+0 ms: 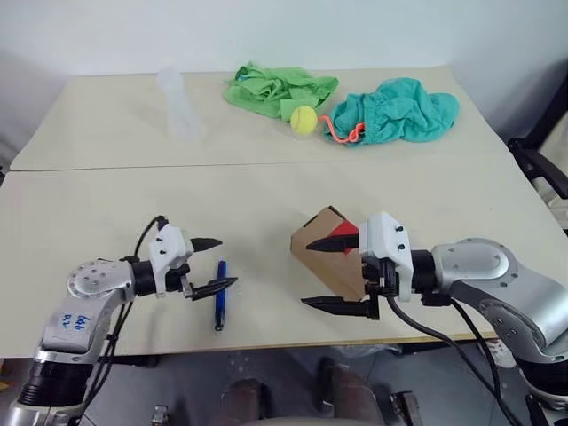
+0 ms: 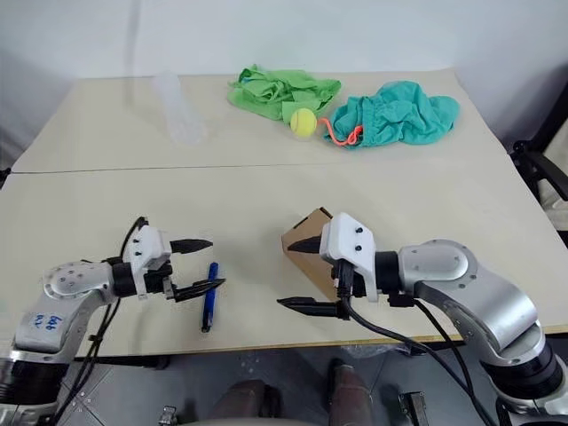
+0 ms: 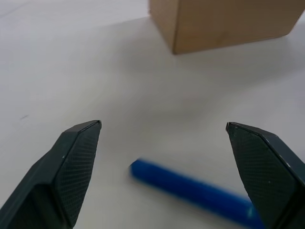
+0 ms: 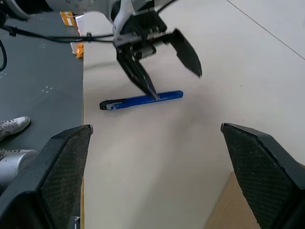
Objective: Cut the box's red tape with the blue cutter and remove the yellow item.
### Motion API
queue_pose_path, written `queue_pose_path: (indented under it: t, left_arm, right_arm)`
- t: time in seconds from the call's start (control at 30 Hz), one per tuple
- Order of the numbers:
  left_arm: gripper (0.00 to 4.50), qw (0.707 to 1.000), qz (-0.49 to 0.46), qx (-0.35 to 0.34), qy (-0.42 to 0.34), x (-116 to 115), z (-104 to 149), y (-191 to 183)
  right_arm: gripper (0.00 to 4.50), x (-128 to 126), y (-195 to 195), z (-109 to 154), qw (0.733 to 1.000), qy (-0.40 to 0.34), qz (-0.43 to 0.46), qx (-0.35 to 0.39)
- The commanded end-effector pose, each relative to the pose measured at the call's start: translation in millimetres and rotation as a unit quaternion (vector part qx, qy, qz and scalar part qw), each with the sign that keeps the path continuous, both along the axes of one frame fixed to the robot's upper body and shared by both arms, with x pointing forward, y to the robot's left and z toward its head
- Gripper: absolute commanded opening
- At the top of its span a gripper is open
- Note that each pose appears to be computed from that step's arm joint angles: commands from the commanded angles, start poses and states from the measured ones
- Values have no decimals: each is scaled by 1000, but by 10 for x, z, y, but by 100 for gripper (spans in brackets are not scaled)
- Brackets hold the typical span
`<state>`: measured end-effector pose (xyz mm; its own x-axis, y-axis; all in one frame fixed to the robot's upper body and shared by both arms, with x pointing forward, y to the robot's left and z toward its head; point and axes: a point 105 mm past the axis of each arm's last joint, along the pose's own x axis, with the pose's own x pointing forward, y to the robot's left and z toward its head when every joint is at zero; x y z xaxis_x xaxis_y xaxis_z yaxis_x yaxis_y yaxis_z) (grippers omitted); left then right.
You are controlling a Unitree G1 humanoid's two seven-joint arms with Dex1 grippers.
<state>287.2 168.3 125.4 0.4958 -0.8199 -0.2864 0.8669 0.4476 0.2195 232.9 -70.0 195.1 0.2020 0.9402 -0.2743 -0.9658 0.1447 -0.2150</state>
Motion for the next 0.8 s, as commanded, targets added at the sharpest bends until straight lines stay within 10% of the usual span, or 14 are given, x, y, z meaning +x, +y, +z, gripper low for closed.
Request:
queue_pose_path:
  t: [0.03, 0.8]
  left_arm:
    - [447, 999, 19, 47, -18, 97, -74, 101]
    - [447, 974, 2, 224, 31, -292, -529, 706]
  right_arm:
    - [450, -15, 21, 83, 1000, -22, 6, 6]
    - [450, -12, -14, 90, 1000, -23, 1, 2]
